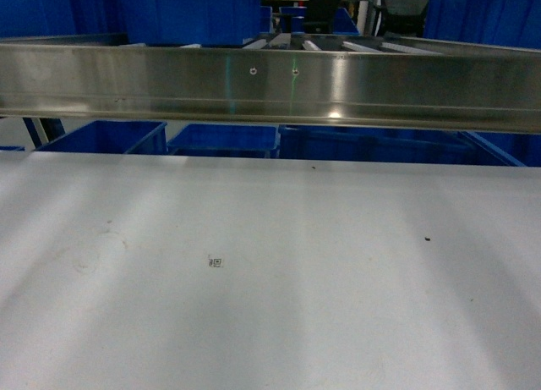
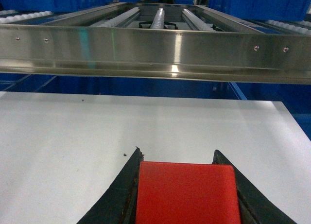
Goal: Place magnetic block on left shelf second layer
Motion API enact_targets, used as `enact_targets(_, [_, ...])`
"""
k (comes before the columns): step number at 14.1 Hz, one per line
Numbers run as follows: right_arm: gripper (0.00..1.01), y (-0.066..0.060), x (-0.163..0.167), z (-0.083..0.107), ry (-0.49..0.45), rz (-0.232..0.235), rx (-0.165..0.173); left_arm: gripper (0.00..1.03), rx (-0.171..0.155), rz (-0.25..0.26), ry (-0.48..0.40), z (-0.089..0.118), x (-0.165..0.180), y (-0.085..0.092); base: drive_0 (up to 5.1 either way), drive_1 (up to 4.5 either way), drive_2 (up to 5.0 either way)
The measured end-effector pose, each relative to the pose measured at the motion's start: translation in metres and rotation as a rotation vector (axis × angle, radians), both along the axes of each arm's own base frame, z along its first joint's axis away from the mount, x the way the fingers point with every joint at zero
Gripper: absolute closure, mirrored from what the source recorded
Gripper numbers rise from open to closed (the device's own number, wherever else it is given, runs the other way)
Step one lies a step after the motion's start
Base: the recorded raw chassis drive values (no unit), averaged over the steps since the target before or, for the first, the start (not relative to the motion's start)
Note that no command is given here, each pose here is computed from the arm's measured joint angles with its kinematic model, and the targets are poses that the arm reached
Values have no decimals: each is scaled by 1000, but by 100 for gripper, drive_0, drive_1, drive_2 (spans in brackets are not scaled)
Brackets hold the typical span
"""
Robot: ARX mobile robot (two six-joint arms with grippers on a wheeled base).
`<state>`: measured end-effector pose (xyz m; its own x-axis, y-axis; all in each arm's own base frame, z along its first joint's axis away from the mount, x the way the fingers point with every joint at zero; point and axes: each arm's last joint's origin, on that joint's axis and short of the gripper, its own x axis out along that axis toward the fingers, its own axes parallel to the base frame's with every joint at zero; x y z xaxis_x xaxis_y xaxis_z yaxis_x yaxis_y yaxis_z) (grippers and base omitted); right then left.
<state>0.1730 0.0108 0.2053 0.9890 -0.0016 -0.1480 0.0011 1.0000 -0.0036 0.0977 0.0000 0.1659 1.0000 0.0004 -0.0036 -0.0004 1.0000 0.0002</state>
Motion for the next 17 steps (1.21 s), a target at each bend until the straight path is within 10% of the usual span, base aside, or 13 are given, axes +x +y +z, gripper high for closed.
enact_targets(17, [68, 1, -4, -3, 3, -19, 25, 5, 0, 1, 0, 0, 0, 0, -407, 207, 207])
